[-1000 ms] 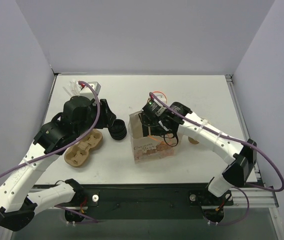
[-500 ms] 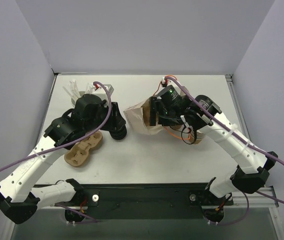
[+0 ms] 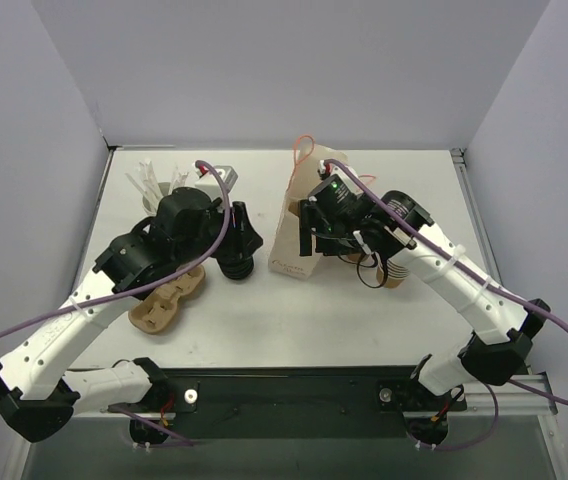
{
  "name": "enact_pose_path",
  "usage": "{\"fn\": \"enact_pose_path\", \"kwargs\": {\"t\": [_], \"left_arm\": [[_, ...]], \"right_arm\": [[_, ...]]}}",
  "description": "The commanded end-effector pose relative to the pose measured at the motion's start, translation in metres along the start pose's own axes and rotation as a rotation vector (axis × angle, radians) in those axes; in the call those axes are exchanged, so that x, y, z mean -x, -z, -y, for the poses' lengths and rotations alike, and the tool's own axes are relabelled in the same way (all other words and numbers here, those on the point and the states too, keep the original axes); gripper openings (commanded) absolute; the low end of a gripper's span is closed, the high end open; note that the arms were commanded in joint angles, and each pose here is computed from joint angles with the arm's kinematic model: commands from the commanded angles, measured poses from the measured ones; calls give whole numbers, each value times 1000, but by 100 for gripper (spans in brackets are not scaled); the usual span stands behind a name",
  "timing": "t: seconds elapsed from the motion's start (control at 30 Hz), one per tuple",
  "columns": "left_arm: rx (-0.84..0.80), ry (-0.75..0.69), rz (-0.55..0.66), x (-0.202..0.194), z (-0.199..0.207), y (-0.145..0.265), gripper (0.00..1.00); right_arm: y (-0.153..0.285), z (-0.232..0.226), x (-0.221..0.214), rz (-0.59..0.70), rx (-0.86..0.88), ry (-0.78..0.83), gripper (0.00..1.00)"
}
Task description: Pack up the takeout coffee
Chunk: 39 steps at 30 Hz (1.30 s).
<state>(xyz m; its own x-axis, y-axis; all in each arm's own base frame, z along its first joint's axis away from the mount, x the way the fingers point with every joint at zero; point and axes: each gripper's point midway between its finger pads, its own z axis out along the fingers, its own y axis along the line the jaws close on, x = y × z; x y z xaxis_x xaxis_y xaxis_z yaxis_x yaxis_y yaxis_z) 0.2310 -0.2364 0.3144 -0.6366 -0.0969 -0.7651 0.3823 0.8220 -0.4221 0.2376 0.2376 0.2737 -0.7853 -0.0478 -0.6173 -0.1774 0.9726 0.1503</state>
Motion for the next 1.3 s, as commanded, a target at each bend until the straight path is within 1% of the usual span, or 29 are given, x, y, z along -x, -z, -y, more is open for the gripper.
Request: {"fn": "enact_pose_path", "kwargs": {"t": [0.0, 0.13, 0.17, 0.23, 0.27, 0.33, 0.37, 0.43, 0.53, 0.63, 0.73, 1.0, 1.23, 1.27], "left_arm": [[-5, -12, 92, 24, 11, 5, 54], [30, -10, 115, 30, 6, 4, 54], [41, -14, 127, 33, 5, 3, 54], [41, -50, 153, 40, 5, 2, 54], [62, -79, 184, 49, 2, 4, 54], [117, -98, 194, 57, -5, 1, 54], [149, -106, 221, 69, -10, 4, 54], [188, -108, 200, 72, -16, -2, 54], [202, -103, 177, 73, -18, -7, 54], [196, -95, 168, 69, -18, -7, 54], [201, -89, 175, 67, -21, -3, 54], [220, -100, 182, 62, -30, 11, 54], [228, -120, 200, 66, -34, 22, 54], [224, -126, 202, 66, -34, 24, 54]], "right_arm": [[-14, 9, -4, -23, -41, 43, 67], [-16, 10, 10, -3, -37, 50, 66], [-12, 8, 19, 21, -26, 41, 66], [-6, 9, 29, 44, -15, 19, 64], [-1, 6, 34, 57, 2, 10, 64], [4, 5, 38, 69, 15, -4, 64], [5, 5, 40, 78, 15, -12, 64], [8, 12, 48, 117, -29, -61, 64], [7, 25, 63, 186, -115, -140, 63], [6, 35, 77, 237, -188, -173, 63], [2, 44, 84, 260, -240, -192, 60], [-34, 34, 93, 199, -221, -208, 59], [-59, 45, 74, 141, -289, -201, 53], [-62, 45, 71, 128, -294, -193, 51]]}}
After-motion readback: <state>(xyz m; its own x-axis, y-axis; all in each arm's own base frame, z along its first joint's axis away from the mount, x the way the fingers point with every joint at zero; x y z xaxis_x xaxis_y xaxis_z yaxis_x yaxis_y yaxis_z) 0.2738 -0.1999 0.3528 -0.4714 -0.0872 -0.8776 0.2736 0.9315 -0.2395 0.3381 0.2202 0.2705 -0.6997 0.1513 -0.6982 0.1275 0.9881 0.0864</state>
